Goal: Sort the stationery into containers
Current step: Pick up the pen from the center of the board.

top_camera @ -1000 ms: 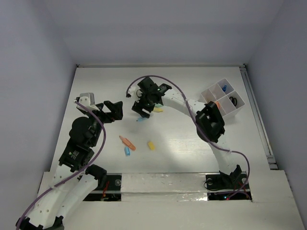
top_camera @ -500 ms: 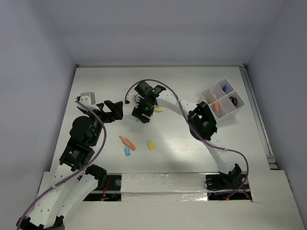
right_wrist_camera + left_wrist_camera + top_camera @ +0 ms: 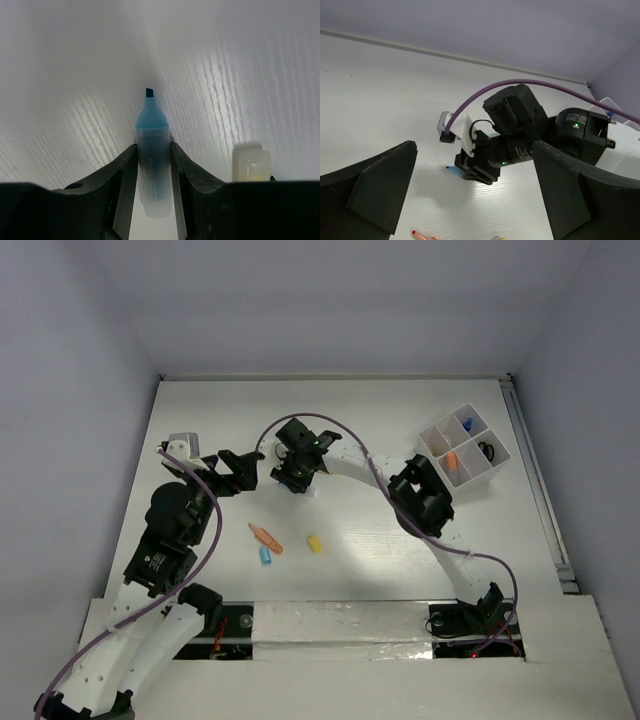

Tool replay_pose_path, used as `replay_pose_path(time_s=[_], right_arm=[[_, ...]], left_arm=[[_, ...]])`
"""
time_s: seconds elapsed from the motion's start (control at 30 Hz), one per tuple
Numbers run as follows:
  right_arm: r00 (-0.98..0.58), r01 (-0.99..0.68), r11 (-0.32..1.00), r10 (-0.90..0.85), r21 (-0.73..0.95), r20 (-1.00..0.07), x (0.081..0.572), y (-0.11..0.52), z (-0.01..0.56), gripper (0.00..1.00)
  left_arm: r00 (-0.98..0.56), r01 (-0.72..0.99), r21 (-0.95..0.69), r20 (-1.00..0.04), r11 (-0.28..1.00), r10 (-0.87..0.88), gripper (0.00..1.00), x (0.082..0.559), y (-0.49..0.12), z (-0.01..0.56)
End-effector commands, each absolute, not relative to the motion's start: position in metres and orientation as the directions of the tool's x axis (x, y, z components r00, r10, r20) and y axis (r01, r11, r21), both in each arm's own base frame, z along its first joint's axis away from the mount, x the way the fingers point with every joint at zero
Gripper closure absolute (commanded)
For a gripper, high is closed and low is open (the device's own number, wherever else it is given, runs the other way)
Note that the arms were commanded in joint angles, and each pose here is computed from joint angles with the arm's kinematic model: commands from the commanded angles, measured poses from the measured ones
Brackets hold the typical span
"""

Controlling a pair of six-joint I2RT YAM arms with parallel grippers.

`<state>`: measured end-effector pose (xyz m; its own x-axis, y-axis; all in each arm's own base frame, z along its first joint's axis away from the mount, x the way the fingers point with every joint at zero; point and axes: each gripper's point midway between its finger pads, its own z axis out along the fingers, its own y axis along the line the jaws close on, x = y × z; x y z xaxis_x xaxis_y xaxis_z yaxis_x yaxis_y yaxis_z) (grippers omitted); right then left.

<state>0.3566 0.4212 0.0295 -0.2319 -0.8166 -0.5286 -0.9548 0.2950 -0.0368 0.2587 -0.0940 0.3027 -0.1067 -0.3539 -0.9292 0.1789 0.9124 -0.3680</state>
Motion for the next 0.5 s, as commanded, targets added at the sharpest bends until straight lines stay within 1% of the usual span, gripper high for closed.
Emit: replay_pose_path(time_s=[0.0, 0.1, 0.2, 0.23, 0.27, 0.3, 0.33, 0.37, 0.4, 0.43, 0.47], right_arm=[[-0.270, -0.938, 0.345, -0.778, -0.026, -0.567, 0.348, 0.436, 0.021, 0.62], [-0.285, -0.933, 0.359, -0.770, -0.019, -0.571, 0.345, 0.440, 0.018, 0.59], [-0.319, -0.919, 0.395, -0.753, -0.007, -0.575, 0.345, 0.439, 0.016, 0.78], [-0.324, -0.912, 0.409, -0.737, -0.009, -0.593, 0.348, 0.442, 0.018, 0.88], [-0.335, -0.905, 0.426, -0.725, -0.009, -0.602, 0.350, 0.443, 0.020, 0.91], [-0.365, -0.882, 0.471, -0.699, -0.011, -0.615, 0.354, 0.443, 0.024, 0.95], [-0.378, -0.869, 0.495, -0.677, -0.011, -0.631, 0.354, 0.441, 0.032, 1.00], [-0.372, -0.855, 0.519, -0.636, -0.017, -0.676, 0.361, 0.447, 0.044, 1.00], [-0.405, -0.822, 0.569, -0.588, -0.002, -0.701, 0.365, 0.448, 0.056, 1.00], [-0.399, -0.800, 0.601, -0.523, 0.006, -0.753, 0.369, 0.450, 0.083, 1.00], [-0.405, -0.777, 0.629, -0.476, 0.020, -0.780, 0.371, 0.449, 0.098, 1.00]], left_arm=[[-0.064, 0.212, -0.380, -0.925, 0.900, -0.375, 0.01, 0.259, -0.097, 0.314], [-0.069, 0.220, -0.381, -0.924, 0.898, -0.375, 0.02, 0.259, -0.098, 0.314], [-0.085, 0.237, -0.382, -0.924, 0.893, -0.373, 0.05, 0.259, -0.103, 0.310], [-0.095, 0.246, -0.381, -0.924, 0.891, -0.370, 0.05, 0.259, -0.105, 0.308], [-0.103, 0.254, -0.382, -0.924, 0.889, -0.368, 0.05, 0.260, -0.108, 0.307], [-0.123, 0.269, -0.382, -0.924, 0.884, -0.362, 0.05, 0.261, -0.113, 0.305], [-0.135, 0.279, -0.381, -0.924, 0.882, -0.357, 0.05, 0.261, -0.116, 0.303], [-0.153, 0.283, -0.379, -0.925, 0.881, -0.349, 0.05, 0.263, -0.119, 0.298], [-0.163, 0.296, -0.379, -0.924, 0.877, -0.345, 0.06, 0.263, -0.122, 0.297], [-0.171, 0.300, -0.380, -0.924, 0.875, -0.343, 0.06, 0.264, -0.124, 0.296], [-0.182, 0.300, -0.381, -0.923, 0.875, -0.340, 0.07, 0.265, -0.125, 0.293]])
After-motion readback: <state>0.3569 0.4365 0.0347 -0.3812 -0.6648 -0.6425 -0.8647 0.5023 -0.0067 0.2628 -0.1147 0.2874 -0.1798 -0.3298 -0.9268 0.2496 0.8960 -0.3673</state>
